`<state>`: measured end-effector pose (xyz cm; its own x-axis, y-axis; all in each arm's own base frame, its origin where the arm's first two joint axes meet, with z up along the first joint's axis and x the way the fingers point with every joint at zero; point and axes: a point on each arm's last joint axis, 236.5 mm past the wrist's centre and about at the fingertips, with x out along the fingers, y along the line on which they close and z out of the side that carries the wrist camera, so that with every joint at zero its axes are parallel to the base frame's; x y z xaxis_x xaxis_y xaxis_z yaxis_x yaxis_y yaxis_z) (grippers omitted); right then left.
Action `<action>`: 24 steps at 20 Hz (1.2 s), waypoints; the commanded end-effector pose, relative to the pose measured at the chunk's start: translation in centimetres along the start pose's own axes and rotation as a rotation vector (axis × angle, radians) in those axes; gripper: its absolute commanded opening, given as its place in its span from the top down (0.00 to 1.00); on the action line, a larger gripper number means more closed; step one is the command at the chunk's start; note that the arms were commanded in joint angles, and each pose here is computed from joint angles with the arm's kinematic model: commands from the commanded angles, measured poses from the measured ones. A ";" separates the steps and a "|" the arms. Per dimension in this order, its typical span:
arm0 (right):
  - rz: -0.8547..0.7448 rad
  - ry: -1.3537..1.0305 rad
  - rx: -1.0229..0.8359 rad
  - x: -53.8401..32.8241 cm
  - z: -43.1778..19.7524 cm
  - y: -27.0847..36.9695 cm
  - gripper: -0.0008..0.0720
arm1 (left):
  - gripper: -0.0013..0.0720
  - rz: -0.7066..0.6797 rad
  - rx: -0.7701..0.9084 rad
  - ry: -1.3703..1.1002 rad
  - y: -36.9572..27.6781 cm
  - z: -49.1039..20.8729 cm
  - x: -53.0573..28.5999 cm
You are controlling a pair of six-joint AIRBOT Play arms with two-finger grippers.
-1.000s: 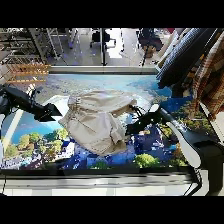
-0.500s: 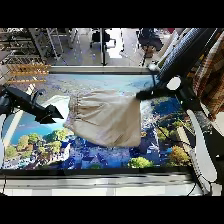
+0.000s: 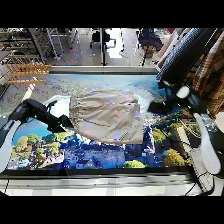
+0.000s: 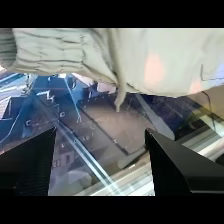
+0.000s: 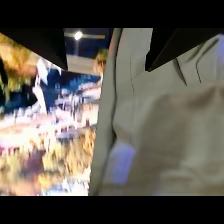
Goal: Fold the clothes and pants, and hang the long-sleeved shirts on hangers.
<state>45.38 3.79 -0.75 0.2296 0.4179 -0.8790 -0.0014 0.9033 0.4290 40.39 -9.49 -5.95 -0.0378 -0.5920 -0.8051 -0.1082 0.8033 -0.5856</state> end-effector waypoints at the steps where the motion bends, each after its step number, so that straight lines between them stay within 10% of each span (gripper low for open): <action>1: 0.281 0.166 0.255 0.5 -9.6 1.4 0.24 | 0.17 0.018 -0.095 -0.040 1.9 0.1 2.2; 11: 0.259 -0.030 0.568 8.9 -13.2 2.8 0.27 | 0.19 0.020 -0.295 -0.402 1.9 8.3 1.5; 13: 0.239 -0.063 0.625 10.1 -12.4 3.2 0.31 | 0.41 0.015 -0.324 -0.406 1.8 8.4 1.9; 14: 0.236 -0.061 0.636 10.7 -12.5 3.7 0.49 | 0.46 0.016 -0.326 -0.393 1.7 8.2 2.3; 15: 0.230 -0.064 0.617 11.0 -12.6 4.2 0.83 | 0.82 0.017 -0.321 -0.370 1.5 7.7 2.7; 16: 0.229 -0.073 0.576 10.9 -12.5 4.8 0.97 | 0.96 0.015 -0.313 -0.346 1.3 7.2 2.8; 24: 0.126 -0.361 -0.202 -7.5 -10.0 11.6 0.97 | 0.96 -0.012 0.178 -0.401 -6.0 2.3 -11.6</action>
<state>35.86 13.83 1.25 0.4559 0.5692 -0.6843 -0.0006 0.7690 0.6392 46.20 -7.62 -0.40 0.3410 -0.5154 -0.7862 -0.1444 0.7977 -0.5855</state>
